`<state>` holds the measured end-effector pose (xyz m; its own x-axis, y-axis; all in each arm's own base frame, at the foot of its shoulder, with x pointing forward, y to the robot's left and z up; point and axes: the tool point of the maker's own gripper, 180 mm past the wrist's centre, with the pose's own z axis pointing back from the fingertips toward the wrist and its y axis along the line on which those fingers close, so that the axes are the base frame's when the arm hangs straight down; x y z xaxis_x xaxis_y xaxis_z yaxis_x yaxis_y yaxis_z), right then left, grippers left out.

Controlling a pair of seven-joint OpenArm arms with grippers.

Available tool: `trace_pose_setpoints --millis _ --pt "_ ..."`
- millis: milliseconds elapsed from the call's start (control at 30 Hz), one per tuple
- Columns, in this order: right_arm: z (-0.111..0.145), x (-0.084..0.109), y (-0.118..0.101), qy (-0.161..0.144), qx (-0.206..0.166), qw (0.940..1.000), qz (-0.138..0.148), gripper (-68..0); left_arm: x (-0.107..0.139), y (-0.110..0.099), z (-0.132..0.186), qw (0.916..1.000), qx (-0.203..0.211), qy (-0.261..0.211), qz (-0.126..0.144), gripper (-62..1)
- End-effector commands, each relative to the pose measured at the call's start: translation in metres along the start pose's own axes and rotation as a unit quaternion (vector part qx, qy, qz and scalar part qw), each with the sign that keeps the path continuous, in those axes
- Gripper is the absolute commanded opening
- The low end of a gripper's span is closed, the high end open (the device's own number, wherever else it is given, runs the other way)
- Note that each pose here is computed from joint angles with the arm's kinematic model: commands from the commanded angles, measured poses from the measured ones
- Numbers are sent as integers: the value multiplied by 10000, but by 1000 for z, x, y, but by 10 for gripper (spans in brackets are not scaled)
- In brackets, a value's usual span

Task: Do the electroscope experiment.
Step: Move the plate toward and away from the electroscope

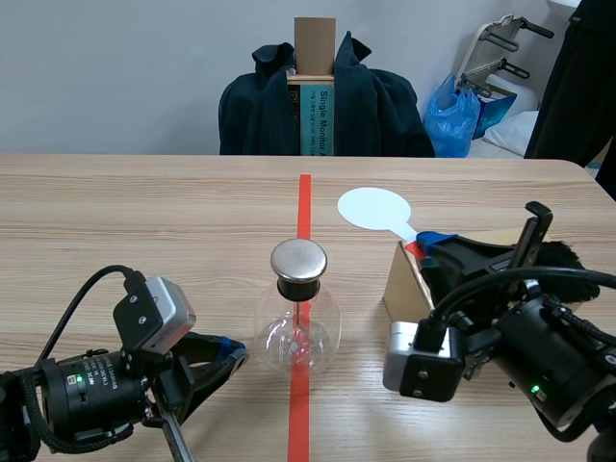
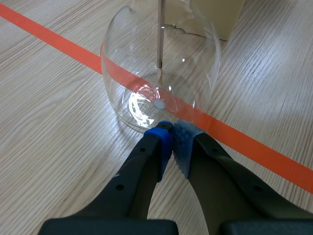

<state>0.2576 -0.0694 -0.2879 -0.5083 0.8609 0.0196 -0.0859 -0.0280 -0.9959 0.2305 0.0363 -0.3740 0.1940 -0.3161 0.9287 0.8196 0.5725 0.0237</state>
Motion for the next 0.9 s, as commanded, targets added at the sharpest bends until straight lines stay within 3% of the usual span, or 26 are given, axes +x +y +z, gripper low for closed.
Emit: trace_pose_setpoints --millis 0,233,333,533,767,867 --pt "-1 -6 -8 83 -128 9999 62 -669 9 1 -1 9999 9 -165 17 -582" --pt "0 -8 -8 149 -127 9998 64 -669 9 1 -1 9999 9 -165 17 -582" --pt "-1 -4 -8 27 -119 9999 82 -669 9 1 -1 9999 9 -165 17 -582" --pt "1 19 -7 -596 -97 9980 184 -669 8 1 -1 9999 7 -163 22 -582" --pt "6 46 -12 -1360 -277 9898 310 -669 8 0 -1 9999 6 -161 24 -582" --pt "8 52 -12 -1536 -283 9872 324 -669 8 0 -1 9999 6 -161 24 -582"
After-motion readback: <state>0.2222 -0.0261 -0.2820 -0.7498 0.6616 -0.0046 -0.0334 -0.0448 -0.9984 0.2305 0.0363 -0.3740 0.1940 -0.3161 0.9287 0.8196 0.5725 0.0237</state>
